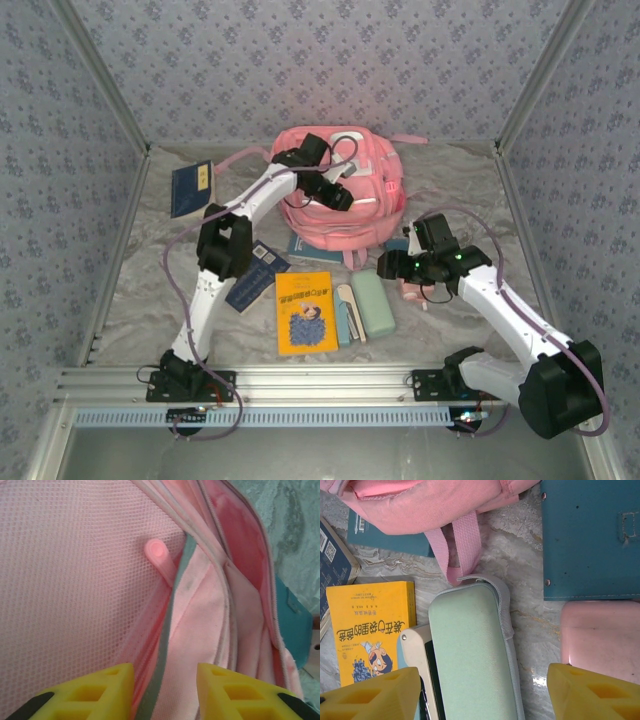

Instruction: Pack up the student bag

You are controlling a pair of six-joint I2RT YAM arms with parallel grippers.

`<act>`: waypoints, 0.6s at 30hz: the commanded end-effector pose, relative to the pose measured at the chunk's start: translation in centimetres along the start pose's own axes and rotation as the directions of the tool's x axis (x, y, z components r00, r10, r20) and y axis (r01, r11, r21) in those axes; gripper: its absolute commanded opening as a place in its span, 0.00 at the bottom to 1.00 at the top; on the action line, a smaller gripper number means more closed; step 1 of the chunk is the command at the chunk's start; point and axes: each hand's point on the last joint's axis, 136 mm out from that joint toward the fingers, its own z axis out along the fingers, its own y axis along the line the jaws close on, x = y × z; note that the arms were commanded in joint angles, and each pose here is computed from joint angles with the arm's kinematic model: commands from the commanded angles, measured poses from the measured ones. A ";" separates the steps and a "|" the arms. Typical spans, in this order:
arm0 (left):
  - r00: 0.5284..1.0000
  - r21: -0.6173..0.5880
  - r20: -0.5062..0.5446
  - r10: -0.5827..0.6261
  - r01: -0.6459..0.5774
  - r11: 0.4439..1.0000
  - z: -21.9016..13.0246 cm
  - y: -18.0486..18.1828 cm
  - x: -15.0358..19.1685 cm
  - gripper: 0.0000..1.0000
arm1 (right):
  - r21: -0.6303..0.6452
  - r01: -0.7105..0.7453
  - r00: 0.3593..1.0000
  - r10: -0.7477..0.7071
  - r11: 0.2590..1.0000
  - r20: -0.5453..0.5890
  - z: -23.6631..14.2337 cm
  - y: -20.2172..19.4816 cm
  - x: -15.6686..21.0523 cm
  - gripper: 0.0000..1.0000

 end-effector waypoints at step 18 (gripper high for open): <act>0.996 -0.023 0.045 0.080 -0.079 0.997 -1.5 -1.3 -2.9 0.00 | 0.039 -0.054 0.998 0.054 0.998 0.010 -0.5 -0.6 -0.5 0.69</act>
